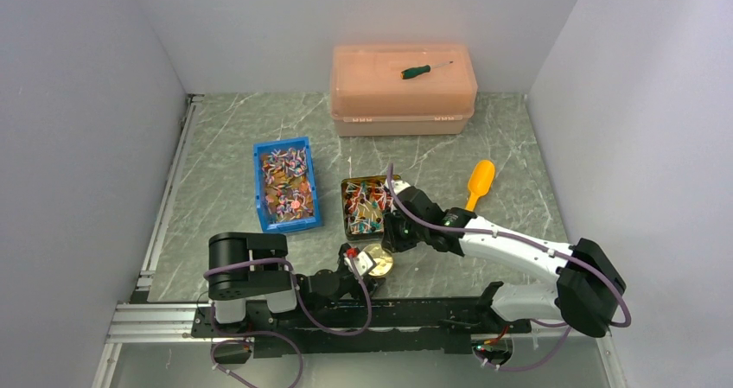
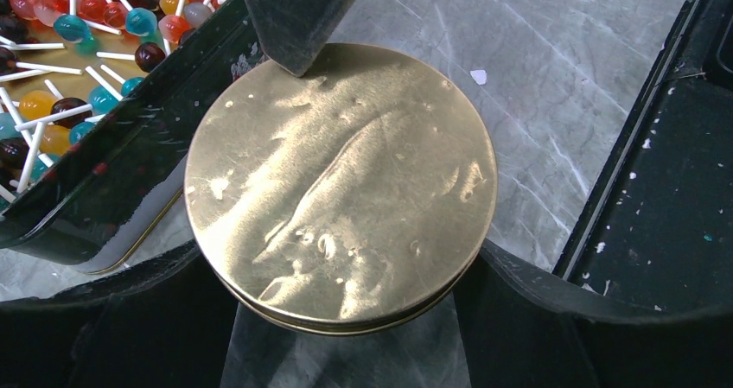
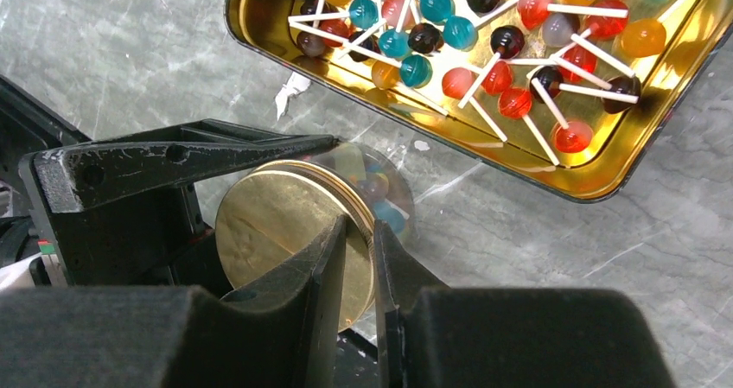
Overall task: Pack the candies
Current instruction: Screw the bottle lid onto the packing bottle.
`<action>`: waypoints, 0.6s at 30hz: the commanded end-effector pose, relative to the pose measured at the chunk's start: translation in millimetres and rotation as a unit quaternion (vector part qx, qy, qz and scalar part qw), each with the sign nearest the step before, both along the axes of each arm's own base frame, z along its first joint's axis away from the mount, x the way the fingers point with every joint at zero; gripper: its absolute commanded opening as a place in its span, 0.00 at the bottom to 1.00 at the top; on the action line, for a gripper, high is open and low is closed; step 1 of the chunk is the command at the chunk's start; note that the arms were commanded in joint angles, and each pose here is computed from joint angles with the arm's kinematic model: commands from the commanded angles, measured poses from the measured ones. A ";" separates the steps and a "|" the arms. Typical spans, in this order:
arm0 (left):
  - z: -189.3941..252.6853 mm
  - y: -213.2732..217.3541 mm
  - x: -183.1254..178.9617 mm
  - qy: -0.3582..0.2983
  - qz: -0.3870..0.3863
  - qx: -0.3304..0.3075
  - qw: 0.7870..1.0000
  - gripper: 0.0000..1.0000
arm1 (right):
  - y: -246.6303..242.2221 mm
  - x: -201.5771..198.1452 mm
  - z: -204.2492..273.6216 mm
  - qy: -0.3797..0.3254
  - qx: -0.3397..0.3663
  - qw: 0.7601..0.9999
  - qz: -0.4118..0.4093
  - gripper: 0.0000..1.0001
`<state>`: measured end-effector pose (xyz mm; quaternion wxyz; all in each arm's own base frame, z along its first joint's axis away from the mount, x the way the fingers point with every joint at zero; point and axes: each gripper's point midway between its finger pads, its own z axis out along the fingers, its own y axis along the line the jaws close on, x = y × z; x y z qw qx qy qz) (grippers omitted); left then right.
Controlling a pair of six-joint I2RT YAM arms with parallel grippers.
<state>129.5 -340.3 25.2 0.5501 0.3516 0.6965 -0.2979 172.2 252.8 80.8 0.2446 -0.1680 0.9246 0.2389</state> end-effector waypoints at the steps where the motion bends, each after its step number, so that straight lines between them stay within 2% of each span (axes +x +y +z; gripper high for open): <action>1: 12.5 -3.4 -1.7 0.000 -0.006 -0.024 1.000 0.23 | 4.1 -0.4 -2.8 0.000 0.015 1.000 0.007 0.20; 7: 10.5 -5.0 -0.4 0.001 -0.003 -0.016 1.000 0.22 | -3.4 -14.0 -15.6 0.018 0.015 1.000 0.013 0.15; 18: 9.3 -4.1 6.6 0.000 0.020 -0.011 1.000 0.23 | -14.4 -48.7 -28.0 0.064 0.037 0.997 0.013 0.12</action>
